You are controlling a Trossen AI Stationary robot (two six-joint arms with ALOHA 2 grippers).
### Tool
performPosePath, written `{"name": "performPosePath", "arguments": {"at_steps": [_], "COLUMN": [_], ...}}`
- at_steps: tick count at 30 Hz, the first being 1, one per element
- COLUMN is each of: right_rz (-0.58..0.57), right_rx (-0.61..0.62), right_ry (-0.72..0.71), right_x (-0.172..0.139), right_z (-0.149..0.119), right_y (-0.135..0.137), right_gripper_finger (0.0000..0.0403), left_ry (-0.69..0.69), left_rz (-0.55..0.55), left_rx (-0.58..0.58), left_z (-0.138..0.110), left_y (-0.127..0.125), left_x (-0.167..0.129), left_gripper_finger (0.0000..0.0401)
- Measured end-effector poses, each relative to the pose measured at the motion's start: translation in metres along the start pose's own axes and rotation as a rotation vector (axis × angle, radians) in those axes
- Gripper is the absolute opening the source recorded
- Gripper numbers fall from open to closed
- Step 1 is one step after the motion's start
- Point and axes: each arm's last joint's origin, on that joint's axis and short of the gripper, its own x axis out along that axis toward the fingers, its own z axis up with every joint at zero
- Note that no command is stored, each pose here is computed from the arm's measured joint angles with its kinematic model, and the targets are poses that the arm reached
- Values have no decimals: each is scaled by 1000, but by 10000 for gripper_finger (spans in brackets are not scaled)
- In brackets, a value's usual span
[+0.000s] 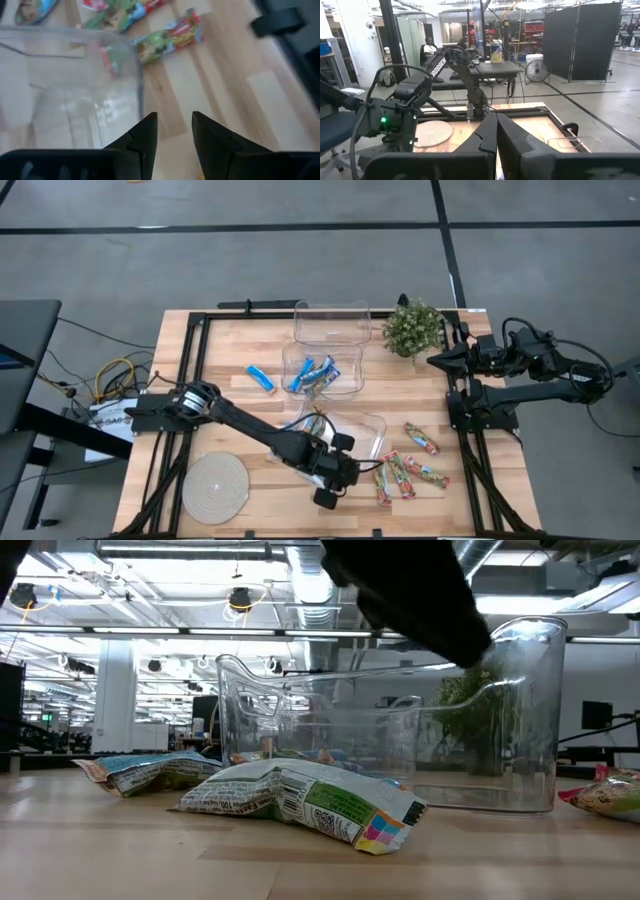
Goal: Pick and place Granola Bars by type
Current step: Adjust the bottom transparent bin
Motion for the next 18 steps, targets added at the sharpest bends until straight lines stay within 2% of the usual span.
{"name": "performPosePath", "arguments": {"at_steps": [8, 18], "right_rz": [0, 0], "right_rx": [0, 0], "right_ry": [0, 0], "right_x": [0, 0], "right_z": [0, 0], "right_y": [0, 0], "right_gripper_finger": [0, 0], "left_ry": [3, 5], "left_rz": [36, 165], "left_rx": [-12, -16], "left_z": [-2, -2], "left_y": [11, 29], "left_x": [8, 9], "left_gripper_finger": [116, 116]}}
